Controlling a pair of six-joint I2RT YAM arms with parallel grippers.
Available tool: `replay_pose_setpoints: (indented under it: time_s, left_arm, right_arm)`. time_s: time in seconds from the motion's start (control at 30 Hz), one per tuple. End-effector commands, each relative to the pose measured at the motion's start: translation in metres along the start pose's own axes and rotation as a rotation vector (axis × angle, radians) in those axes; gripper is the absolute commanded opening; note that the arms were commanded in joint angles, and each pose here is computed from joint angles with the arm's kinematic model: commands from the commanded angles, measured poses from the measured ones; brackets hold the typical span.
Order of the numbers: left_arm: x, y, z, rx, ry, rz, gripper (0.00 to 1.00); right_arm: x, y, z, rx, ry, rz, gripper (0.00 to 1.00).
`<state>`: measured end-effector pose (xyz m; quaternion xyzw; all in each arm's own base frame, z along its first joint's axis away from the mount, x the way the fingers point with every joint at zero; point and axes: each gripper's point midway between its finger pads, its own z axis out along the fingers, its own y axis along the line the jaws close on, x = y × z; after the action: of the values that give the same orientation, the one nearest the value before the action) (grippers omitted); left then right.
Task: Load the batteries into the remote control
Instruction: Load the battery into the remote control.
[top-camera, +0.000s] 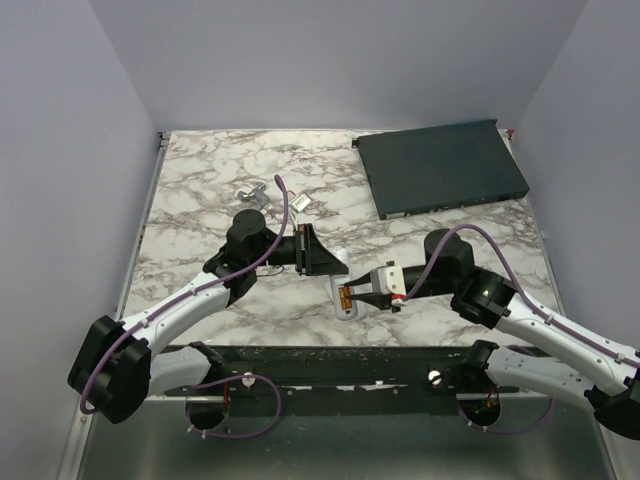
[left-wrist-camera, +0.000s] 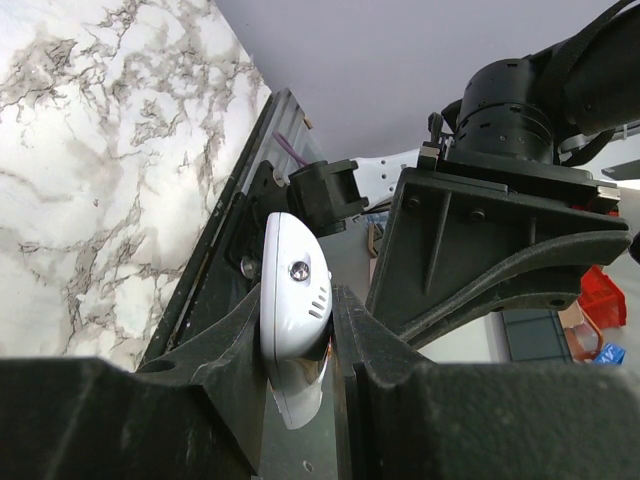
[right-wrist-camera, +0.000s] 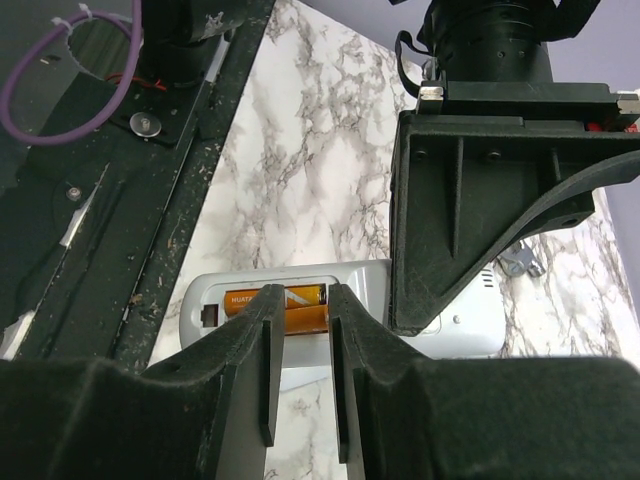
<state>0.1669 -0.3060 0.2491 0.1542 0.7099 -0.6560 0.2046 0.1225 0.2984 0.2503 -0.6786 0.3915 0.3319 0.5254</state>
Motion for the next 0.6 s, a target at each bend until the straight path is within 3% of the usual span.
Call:
replay_pose_setpoints:
  time_s: [0.0, 0.57]
  left_arm:
    - [-0.0060, -0.0192, 0.0002, 0.051, 0.000, 0.069, 0.00]
    - [-0.0076, -0.0205, 0.0007, 0.055, -0.002, 0.073, 0.00]
  right_arm:
    - [0.0059, 0.0070, 0.0020, -0.025, 0.002, 0.021, 0.30]
    - [0.0115, 0.0096, 0.0025, -0.036, 0.023, 0.034, 0.27]
